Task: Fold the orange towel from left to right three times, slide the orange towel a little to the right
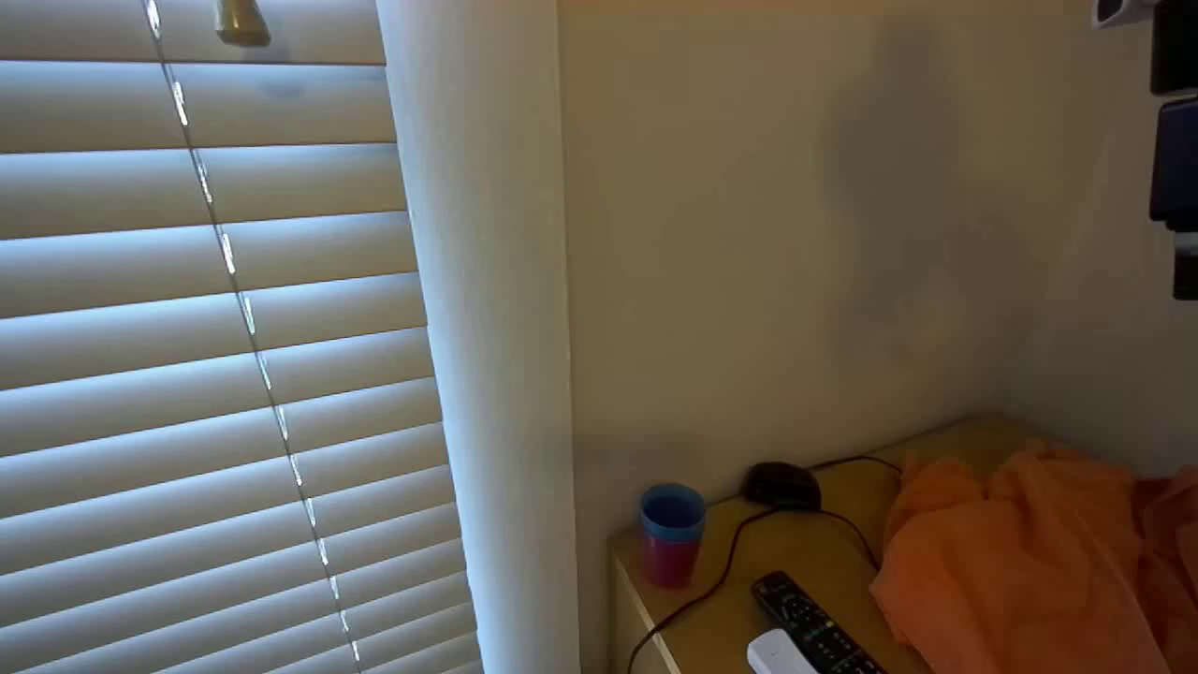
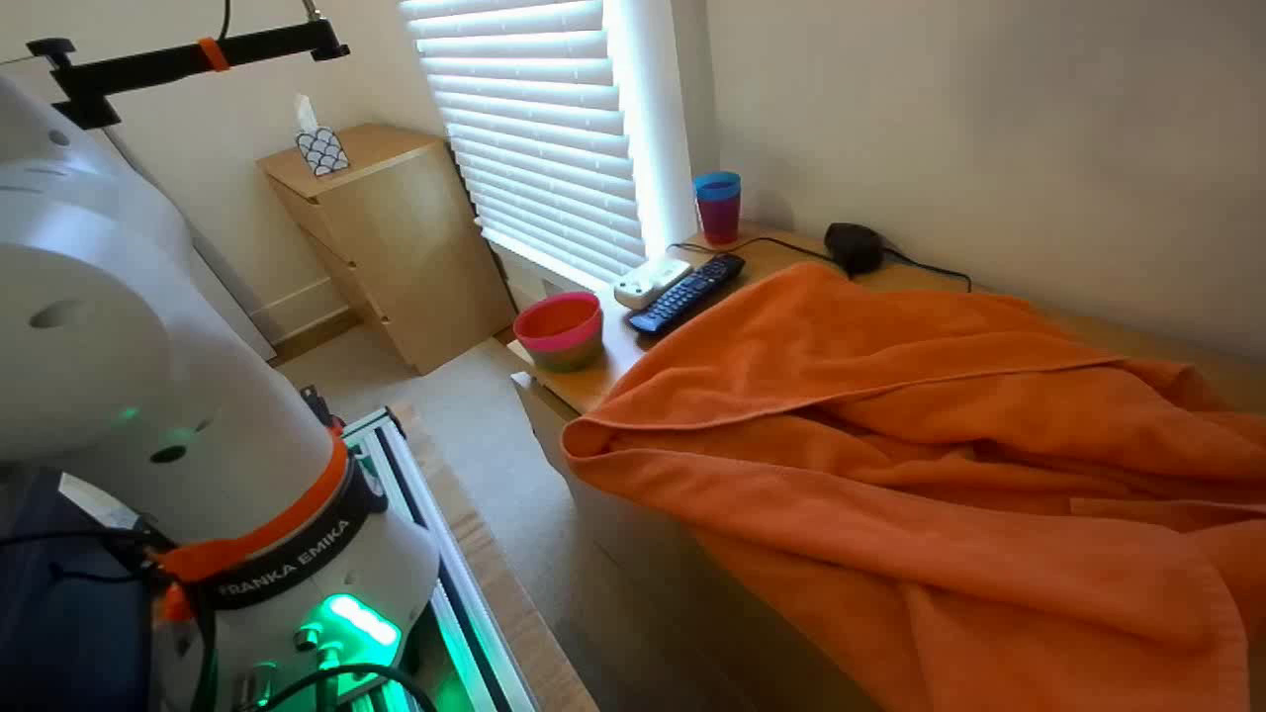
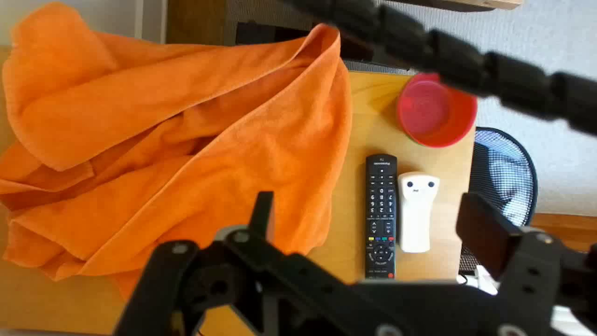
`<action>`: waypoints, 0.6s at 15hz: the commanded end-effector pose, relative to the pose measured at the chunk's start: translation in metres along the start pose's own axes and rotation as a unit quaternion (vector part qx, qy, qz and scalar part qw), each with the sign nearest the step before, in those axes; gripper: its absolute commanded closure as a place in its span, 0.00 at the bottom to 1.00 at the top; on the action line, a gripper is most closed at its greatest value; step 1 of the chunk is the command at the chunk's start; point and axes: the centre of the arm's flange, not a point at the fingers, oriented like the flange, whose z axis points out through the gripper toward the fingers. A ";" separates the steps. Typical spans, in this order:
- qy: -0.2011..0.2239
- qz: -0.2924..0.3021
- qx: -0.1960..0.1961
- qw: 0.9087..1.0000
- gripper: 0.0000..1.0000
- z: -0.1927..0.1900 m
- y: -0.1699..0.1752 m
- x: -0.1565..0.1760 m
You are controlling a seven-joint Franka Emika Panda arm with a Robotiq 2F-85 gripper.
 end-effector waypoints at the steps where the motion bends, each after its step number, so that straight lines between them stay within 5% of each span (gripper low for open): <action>1: 0.000 0.000 0.000 1.000 0.00 0.000 0.000 0.000; 6: -0.030 0.044 -0.025 0.998 0.00 0.055 -0.024 -0.003; 9: -0.043 0.027 -0.014 0.999 0.00 0.053 -0.023 0.005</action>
